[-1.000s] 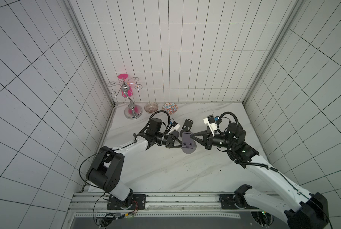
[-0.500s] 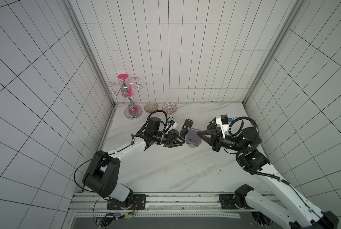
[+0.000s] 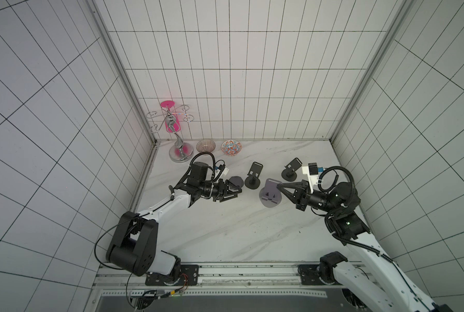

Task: Open the phone stand
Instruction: Place the phone stand at the center of the board.

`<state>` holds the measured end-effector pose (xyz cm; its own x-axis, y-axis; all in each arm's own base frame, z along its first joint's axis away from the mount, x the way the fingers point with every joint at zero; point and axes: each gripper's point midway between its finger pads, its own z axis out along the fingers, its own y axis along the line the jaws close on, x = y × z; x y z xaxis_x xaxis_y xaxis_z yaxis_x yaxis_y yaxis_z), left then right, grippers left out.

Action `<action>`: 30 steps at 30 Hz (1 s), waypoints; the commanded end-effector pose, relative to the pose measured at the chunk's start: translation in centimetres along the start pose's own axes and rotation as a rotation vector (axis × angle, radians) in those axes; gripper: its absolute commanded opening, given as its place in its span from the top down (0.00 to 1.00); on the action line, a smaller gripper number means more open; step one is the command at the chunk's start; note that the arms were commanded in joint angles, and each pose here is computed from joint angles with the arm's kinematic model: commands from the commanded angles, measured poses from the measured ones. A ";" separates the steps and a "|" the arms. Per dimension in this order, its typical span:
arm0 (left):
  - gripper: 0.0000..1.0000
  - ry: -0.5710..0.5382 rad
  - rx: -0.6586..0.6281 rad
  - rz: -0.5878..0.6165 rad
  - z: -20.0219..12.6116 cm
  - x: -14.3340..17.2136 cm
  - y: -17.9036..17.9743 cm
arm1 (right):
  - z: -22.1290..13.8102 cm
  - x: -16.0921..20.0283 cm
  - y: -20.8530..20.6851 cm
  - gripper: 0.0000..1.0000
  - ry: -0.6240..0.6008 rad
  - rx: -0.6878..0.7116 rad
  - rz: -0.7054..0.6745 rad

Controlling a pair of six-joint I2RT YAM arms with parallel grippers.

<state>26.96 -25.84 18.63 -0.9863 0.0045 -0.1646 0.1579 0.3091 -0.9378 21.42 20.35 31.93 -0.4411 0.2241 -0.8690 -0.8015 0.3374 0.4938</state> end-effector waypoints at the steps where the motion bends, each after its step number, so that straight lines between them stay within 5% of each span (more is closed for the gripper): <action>1: 0.45 -0.022 0.012 0.047 -0.6 0.0 -0.9 | -0.7 2.1 -2.0 1.00 0.020 0.050 0.063; 14: 0.45 -0.021 0.032 0.079 -1.1 0.0 -1.3 | -1.2 6.4 -12.7 1.00 0.008 0.233 0.196; 30: 0.45 -0.030 0.044 0.087 -1.4 -1.1 -0.9 | 1.5 8.8 -20.6 1.00 0.027 0.254 0.283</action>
<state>27.33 -24.76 19.70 -0.9761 -0.0051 -0.2171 0.2068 0.2833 -0.9365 33.32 16.96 12.14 -0.7118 0.3074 -0.6315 -0.4566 0.4807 0.7486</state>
